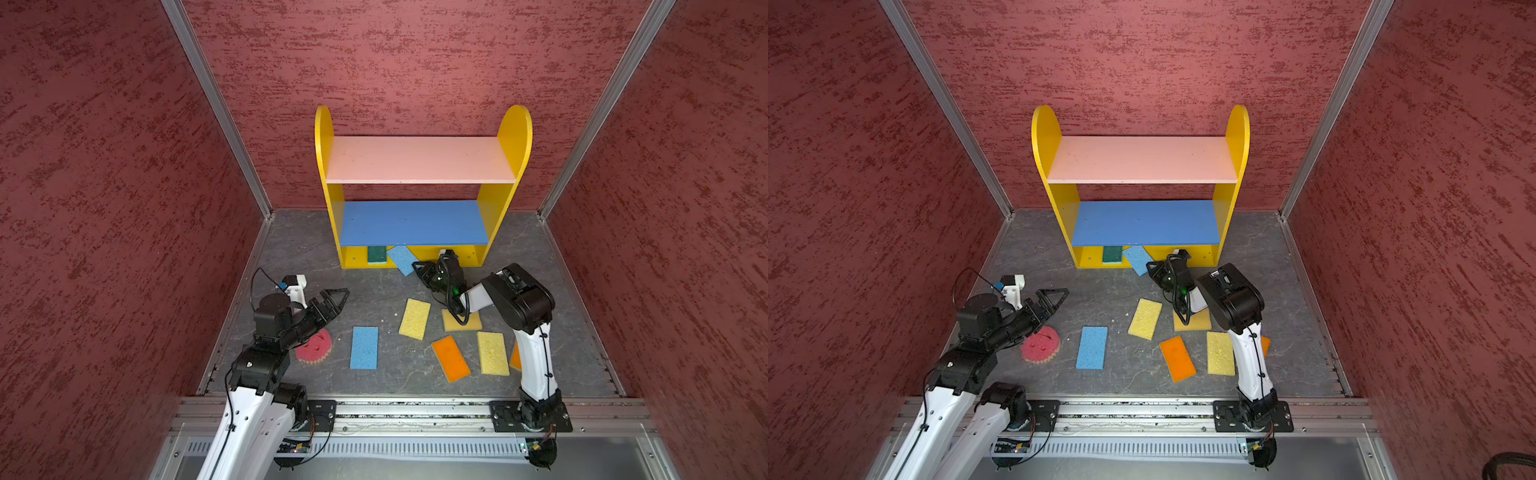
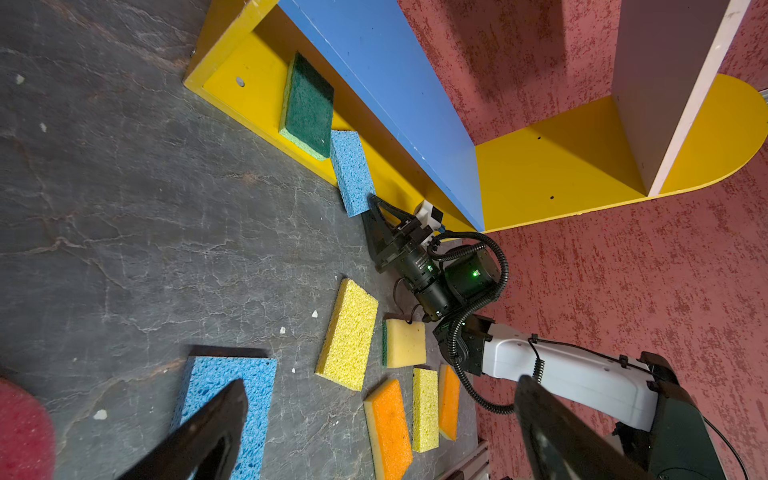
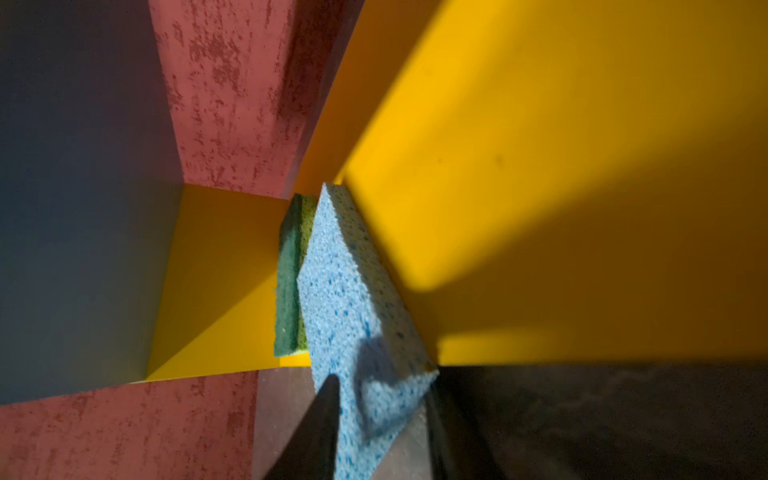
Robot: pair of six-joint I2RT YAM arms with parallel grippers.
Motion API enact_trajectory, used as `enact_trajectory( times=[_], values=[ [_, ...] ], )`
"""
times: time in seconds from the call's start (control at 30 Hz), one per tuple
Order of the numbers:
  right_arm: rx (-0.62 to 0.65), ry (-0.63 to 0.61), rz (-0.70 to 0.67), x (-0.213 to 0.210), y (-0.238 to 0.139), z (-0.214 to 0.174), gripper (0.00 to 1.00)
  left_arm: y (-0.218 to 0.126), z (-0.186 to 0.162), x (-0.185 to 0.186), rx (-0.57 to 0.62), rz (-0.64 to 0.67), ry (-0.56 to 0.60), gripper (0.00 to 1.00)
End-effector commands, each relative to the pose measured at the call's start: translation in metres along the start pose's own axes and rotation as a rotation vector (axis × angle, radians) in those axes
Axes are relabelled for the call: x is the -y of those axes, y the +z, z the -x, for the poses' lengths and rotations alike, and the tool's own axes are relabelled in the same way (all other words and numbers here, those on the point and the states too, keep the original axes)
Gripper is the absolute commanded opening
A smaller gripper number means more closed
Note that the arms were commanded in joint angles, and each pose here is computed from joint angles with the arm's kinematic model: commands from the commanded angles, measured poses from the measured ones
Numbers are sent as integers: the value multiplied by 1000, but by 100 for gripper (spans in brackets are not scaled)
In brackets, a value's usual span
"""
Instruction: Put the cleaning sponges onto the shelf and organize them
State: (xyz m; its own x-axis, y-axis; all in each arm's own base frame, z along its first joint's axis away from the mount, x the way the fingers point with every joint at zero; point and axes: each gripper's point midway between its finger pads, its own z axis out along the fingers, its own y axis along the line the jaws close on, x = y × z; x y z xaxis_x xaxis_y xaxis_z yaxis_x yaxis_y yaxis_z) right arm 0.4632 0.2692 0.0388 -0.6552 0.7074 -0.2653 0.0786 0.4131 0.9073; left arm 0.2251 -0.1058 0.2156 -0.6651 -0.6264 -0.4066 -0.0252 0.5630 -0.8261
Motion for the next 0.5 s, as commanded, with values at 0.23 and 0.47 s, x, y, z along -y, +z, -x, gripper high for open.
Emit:
enact_trajectory(
  times=[0.23, 0.47],
  values=[
    [37, 156, 1, 17, -11, -2, 0, -2, 2, 4, 4, -20, 6, 100],
    [139, 183, 60, 4, -38, 10, 0, -3, 2, 5, 5, -25, 5, 100]
  ],
)
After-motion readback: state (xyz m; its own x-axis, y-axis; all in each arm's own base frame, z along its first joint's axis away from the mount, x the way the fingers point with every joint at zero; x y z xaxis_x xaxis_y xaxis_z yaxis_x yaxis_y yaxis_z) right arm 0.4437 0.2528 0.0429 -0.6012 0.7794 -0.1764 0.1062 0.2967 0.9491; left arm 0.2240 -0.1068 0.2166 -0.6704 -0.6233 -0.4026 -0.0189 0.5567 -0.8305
